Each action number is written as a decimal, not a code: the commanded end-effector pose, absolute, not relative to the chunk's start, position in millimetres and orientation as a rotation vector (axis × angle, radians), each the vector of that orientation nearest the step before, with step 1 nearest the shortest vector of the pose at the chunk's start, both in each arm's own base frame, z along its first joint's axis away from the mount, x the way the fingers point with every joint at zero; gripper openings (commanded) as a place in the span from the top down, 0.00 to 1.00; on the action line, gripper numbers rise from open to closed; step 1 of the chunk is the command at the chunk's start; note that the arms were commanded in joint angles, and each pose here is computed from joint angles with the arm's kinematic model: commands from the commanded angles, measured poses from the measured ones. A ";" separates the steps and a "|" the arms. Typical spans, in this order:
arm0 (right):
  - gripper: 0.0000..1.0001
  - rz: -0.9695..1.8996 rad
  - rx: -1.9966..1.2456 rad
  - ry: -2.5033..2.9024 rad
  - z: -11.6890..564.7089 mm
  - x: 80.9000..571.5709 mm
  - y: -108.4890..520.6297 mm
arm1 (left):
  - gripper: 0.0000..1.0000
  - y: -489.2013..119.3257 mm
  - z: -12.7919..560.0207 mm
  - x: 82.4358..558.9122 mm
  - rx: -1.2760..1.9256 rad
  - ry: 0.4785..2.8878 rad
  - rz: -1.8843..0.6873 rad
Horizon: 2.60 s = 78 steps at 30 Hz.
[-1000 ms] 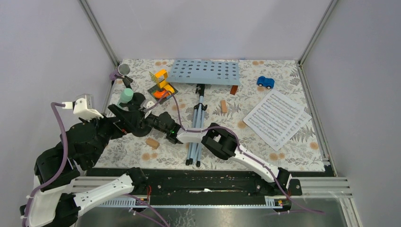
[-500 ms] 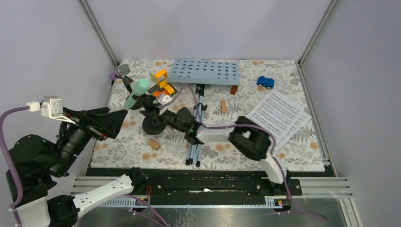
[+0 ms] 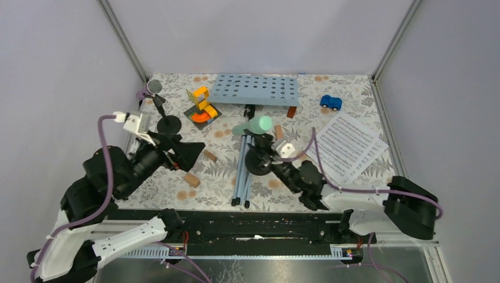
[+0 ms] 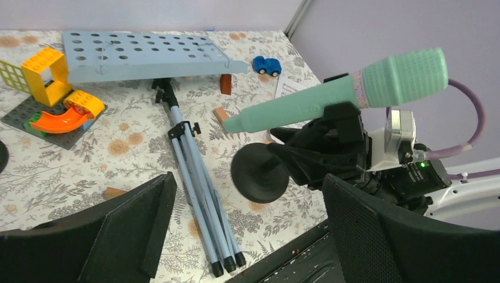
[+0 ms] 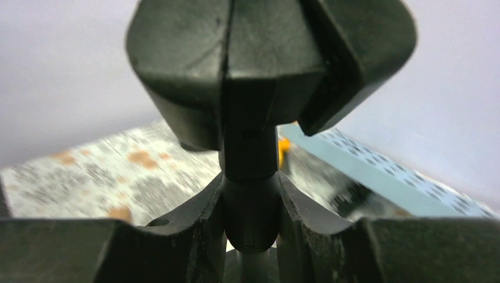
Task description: Pack up the instrument practice props
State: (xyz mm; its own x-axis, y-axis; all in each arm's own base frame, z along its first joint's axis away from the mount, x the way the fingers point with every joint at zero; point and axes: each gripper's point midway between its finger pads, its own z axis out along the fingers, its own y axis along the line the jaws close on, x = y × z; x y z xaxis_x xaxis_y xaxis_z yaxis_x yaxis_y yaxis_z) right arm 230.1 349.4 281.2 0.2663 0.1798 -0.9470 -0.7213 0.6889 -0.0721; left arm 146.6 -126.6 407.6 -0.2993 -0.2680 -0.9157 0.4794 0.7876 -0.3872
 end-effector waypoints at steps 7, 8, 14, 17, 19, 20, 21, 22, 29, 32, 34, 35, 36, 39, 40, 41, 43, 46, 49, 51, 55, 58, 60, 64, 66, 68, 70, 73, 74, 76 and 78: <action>1.00 0.444 -0.273 1.178 242.3 239.3 230.8 | 0.01 -172.5 401.2 162.5 0.198 1.718 -0.846; 1.00 0.447 -0.255 1.183 237.0 242.1 226.5 | 0.01 -175.2 397.6 164.1 0.197 1.727 -0.847; 1.00 0.455 -0.238 1.242 206.5 266.3 230.7 | 0.01 -182.5 379.0 169.5 0.183 1.773 -0.840; 1.00 0.469 -0.252 1.250 204.0 283.4 247.0 | 0.01 -183.1 370.1 171.9 0.172 1.791 -0.828; 1.00 0.459 -0.242 1.258 201.7 297.9 254.5 | 0.01 -182.8 366.7 173.6 0.166 1.798 -0.817; 1.00 0.458 -0.236 1.265 199.4 305.6 258.1 | 0.01 -182.5 365.8 174.2 0.165 1.800 -0.812; 1.00 0.460 -0.229 1.268 198.1 312.6 262.1 | 0.01 -182.6 365.0 174.8 0.164 1.801 -0.809; 1.00 0.466 -0.222 1.268 198.2 318.9 266.8 | 0.01 -182.8 364.2 175.4 0.164 1.803 -0.805; 0.99 0.445 -0.193 1.303 179.5 350.0 289.5 | 0.01 -176.8 361.5 176.1 0.159 1.804 -0.775; 0.87 0.446 -0.178 1.327 169.0 353.0 289.9 | 0.01 -174.0 359.7 175.1 0.155 1.802 -0.771; 0.72 0.458 -0.169 1.344 163.7 349.3 286.5 | 0.01 -171.7 357.9 174.8 0.152 1.804 -0.763; 0.67 0.461 -0.165 1.351 162.3 346.5 282.9 | 0.01 -170.8 356.8 174.7 0.151 1.805 -0.759; 0.64 0.463 -0.169 1.355 161.4 342.7 280.1 | 0.01 -169.9 356.1 174.8 0.148 1.805 -0.757; 0.55 0.473 -0.188 1.358 162.6 330.8 271.1 | 0.01 -170.7 355.4 174.7 0.152 1.806 -0.757; 0.50 0.482 -0.211 1.366 159.1 324.7 269.2 | 0.01 -171.5 354.6 175.0 0.157 1.809 -0.756; 0.45 0.504 -0.221 1.369 158.4 319.5 268.8 | 0.01 -172.2 353.7 175.4 0.161 1.812 -0.753; 0.36 0.538 -0.246 1.377 156.0 308.2 266.2 | 0.01 -174.1 351.5 175.8 0.168 1.820 -0.751; 0.23 0.576 -0.262 1.385 154.2 293.1 259.0 | 0.01 -177.8 349.5 177.6 0.175 1.826 -0.752; 0.13 0.642 -0.288 1.382 155.6 274.5 254.2 | 0.01 -189.9 347.4 178.6 0.237 1.811 -0.773; 0.12 0.688 -0.330 1.370 157.2 259.7 252.6 | 0.01 -204.8 342.7 178.9 0.328 1.789 -0.796; 0.12 0.797 -0.400 1.309 172.2 229.5 250.4 | 0.01 -231.3 333.2 190.6 0.470 1.706 -0.786; 0.12 0.862 -0.453 1.302 179.1 214.0 253.7 | 0.01 -248.6 327.2 199.8 0.553 1.604 -0.778; 0.12 0.888 -0.499 1.329 179.2 206.1 257.2 | 0.01 -259.8 330.1 203.6 0.613 1.504 -0.774; 0.12 0.820 -0.553 1.386 180.0 205.4 250.5 | 0.01 -272.4 332.1 210.9 0.700 1.320 -0.724; 0.12 0.784 -0.558 1.379 183.4 204.4 243.3 | 0.01 -276.7 335.3 213.7 0.731 1.228 -0.689; 0.11 0.772 -0.554 1.368 186.4 201.4 236.7 | 0.01 -281.1 337.3 216.3 0.767 1.146 -0.647; 0.11 0.751 -0.540 1.375 186.8 200.7 229.5 | 0.01 -283.4 341.5 219.7 0.785 1.073 -0.602; 0.11 0.742 -0.529 1.379 186.1 198.3 223.2 | 0.01 -290.2 340.6 226.1 0.826 1.006 -0.538; 0.11 0.740 -0.522 1.373 187.3 197.6 221.2 | 0.01 -292.4 340.5 228.3 0.836 0.984 -0.519; 0.11 0.744 -0.498 1.360 191.4 197.0 217.7 | 0.01 -299.2 336.2 233.2 0.859 0.949 -0.488; 0.11 0.747 -0.498 1.359 193.9 195.6 216.7 | 0.01 -306.1 334.2 237.9 0.879 0.934 -0.470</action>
